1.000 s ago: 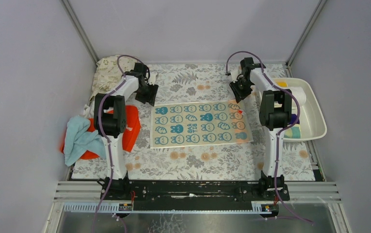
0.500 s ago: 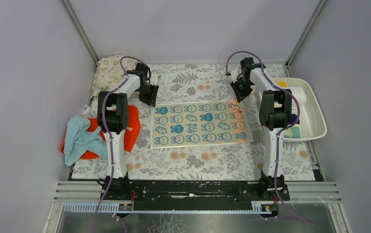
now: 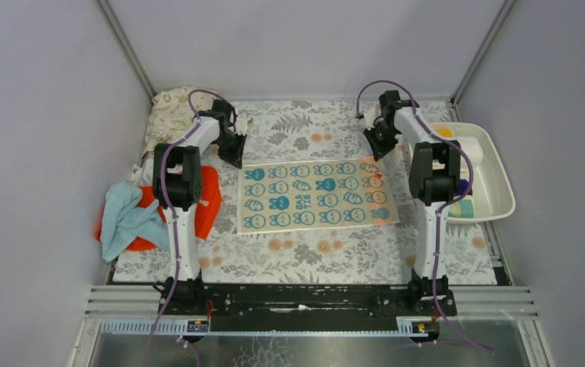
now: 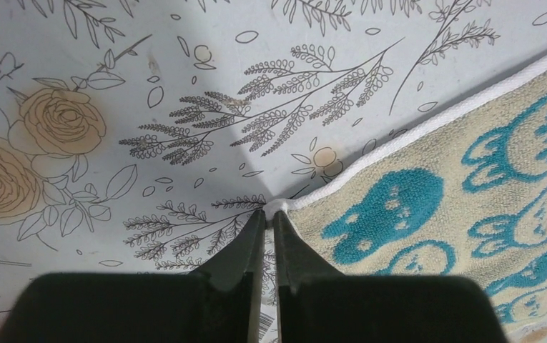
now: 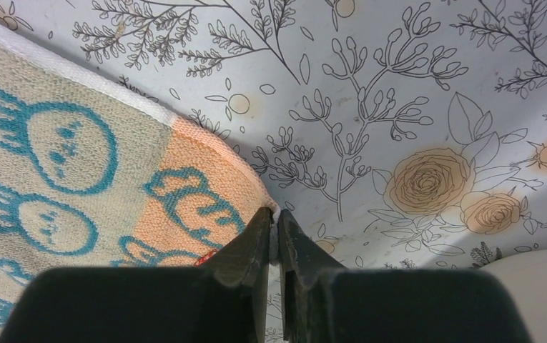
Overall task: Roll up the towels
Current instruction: Fold the towel at the center of the board.
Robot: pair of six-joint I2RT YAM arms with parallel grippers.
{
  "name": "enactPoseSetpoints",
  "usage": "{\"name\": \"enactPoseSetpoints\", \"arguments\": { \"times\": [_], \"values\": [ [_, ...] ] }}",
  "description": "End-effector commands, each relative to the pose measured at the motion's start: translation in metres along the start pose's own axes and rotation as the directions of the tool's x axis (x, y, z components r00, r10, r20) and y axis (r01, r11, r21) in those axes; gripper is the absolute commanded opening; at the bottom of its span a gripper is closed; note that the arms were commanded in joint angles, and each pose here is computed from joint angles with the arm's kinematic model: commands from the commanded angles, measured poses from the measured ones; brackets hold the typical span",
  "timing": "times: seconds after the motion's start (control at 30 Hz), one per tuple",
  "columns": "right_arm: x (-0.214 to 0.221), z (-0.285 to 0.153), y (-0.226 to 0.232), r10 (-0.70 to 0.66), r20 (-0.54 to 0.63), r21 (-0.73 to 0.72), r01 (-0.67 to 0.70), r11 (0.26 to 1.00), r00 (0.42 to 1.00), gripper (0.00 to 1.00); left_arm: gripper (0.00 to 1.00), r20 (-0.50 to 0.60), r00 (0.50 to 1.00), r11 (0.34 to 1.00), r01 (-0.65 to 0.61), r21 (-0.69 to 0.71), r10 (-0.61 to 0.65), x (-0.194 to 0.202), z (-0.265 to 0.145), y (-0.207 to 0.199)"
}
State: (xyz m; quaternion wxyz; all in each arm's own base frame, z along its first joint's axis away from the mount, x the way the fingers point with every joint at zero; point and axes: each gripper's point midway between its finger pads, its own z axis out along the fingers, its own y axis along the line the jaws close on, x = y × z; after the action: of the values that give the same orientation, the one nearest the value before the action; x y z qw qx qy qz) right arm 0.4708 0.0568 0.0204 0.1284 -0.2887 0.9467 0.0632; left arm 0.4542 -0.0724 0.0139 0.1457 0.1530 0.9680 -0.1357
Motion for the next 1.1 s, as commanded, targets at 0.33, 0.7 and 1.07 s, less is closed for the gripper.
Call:
{"name": "enactPoseSetpoints", "arguments": {
  "times": [0.33,0.7,1.07],
  "values": [
    [-0.052,-0.076,-0.022,-0.035,0.203,0.147,0.005,0.989,0.979,0.04,0.00,0.175,0.984,0.999,-0.025,0.033,0.019,-0.049,-0.050,-0.003],
    [-0.055,-0.116,-0.021,-0.063,0.285,0.226,-0.003,0.974,0.956,0.02,0.00,0.277,0.961,1.000,-0.003,0.003,0.002,-0.052,-0.093,-0.011],
    [0.007,-0.096,0.008,0.054,0.255,0.198,-0.107,0.974,0.965,0.05,0.00,0.283,0.955,0.996,0.076,0.048,-0.086,0.006,-0.099,-0.043]
  ]
}}
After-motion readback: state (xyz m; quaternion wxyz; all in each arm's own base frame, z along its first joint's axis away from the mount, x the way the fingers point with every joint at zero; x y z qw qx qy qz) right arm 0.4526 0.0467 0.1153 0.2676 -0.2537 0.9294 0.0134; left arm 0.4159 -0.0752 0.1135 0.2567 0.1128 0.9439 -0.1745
